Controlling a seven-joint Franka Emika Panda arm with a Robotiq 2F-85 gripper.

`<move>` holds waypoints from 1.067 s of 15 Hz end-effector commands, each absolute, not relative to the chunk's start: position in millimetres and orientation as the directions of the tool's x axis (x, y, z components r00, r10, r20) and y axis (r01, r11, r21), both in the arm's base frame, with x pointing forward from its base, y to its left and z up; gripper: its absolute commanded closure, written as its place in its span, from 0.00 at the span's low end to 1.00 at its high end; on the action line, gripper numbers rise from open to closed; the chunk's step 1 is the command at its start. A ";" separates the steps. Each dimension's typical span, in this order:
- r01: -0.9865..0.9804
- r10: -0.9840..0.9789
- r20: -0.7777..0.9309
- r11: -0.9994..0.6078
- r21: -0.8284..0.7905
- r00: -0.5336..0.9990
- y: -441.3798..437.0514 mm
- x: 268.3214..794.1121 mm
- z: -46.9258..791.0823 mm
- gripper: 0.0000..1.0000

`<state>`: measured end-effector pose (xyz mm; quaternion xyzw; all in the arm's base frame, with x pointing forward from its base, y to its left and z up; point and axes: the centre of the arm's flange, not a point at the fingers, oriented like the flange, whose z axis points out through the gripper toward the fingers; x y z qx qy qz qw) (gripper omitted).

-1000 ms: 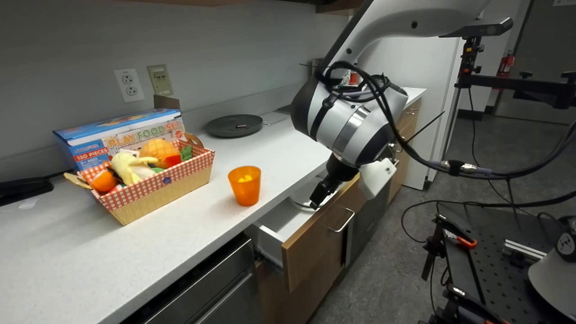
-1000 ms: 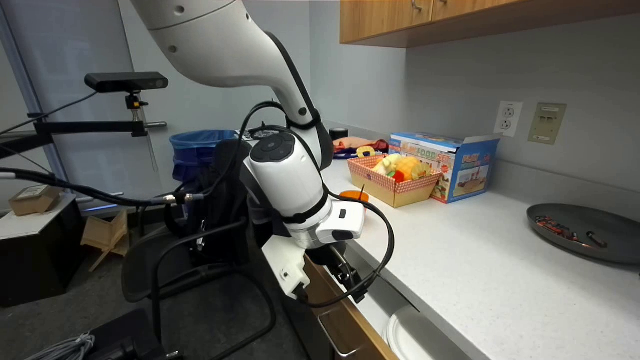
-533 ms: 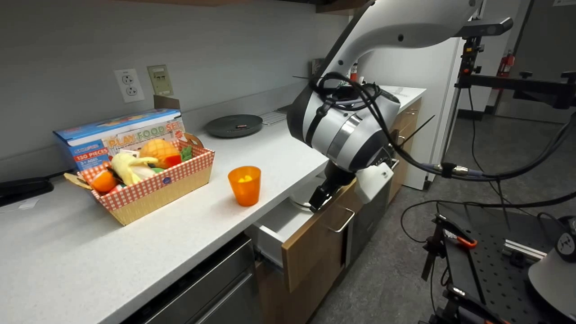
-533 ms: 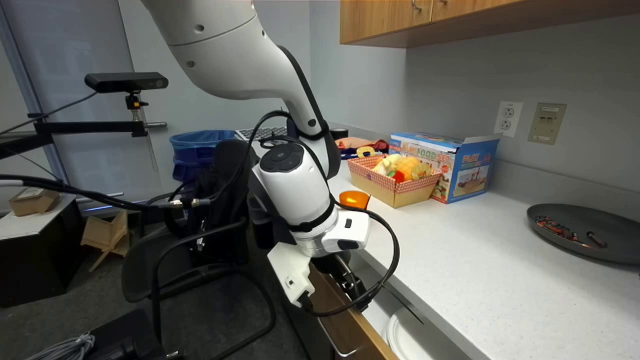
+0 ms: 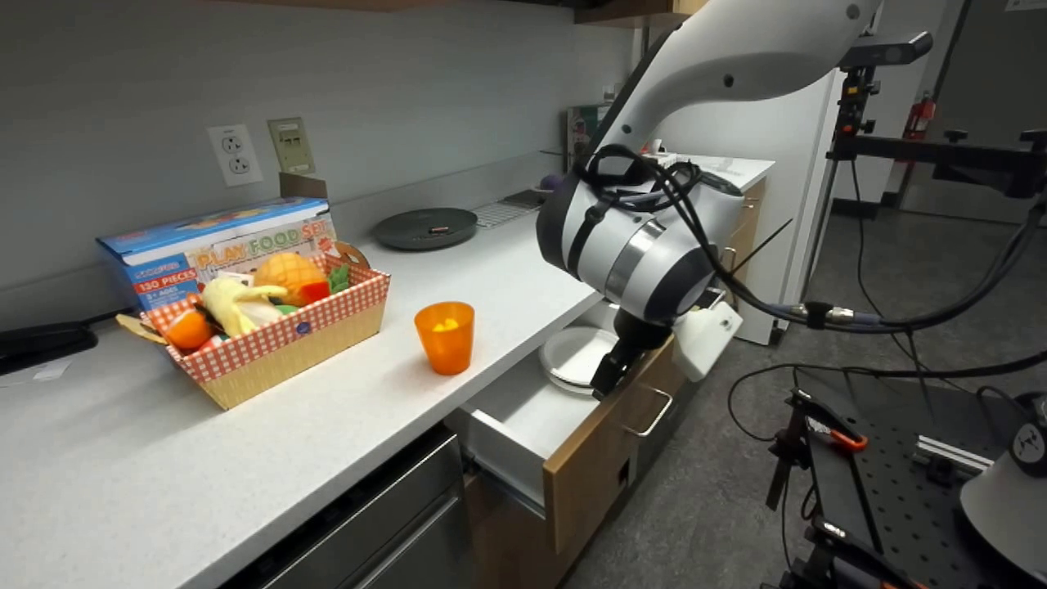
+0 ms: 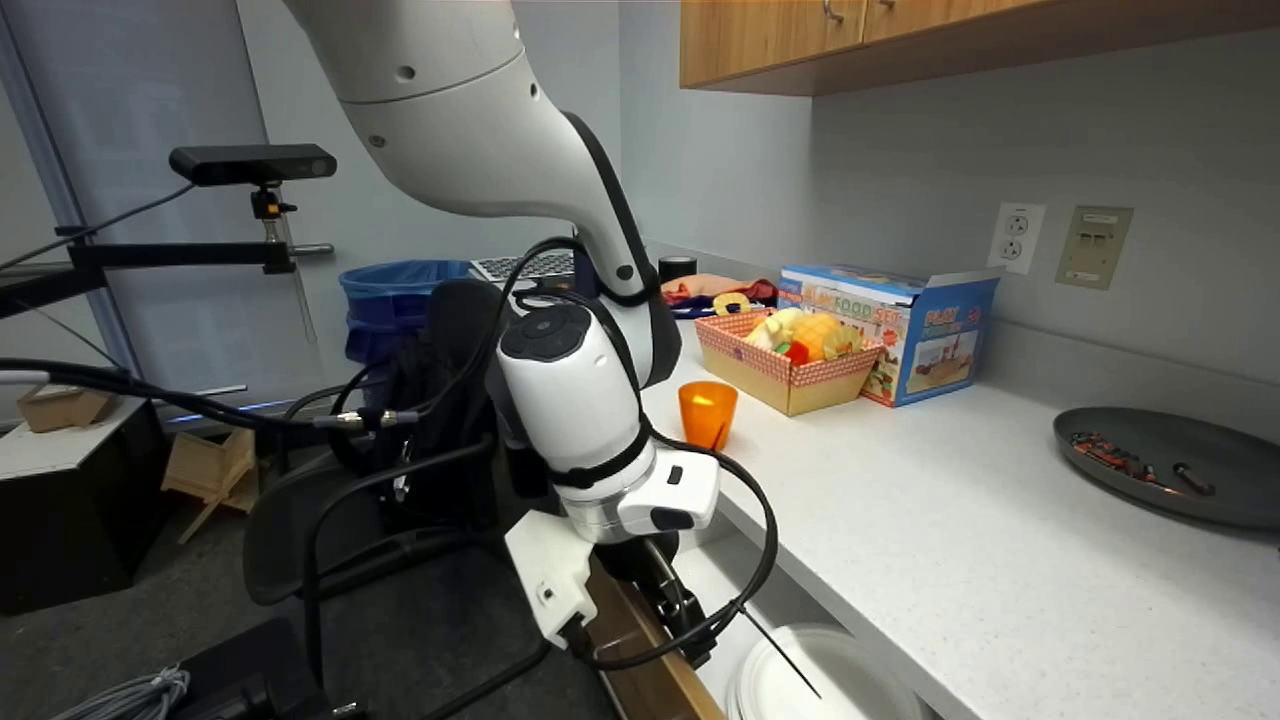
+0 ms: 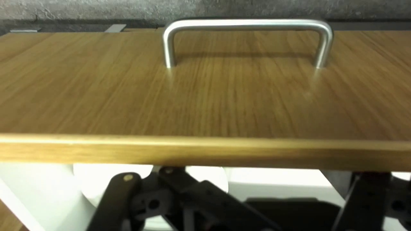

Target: Open the drawer

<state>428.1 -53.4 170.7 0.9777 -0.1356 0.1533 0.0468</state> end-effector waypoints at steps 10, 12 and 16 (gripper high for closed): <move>-0.181 -0.171 0.094 -0.977 0.114 0.981 -31.9 382.0 241.2 0.00; -0.190 -0.174 0.128 -0.974 0.123 0.976 -34.5 388.4 257.8 0.00; -0.213 -0.185 0.226 -0.971 0.105 0.956 -40.8 399.5 291.6 0.00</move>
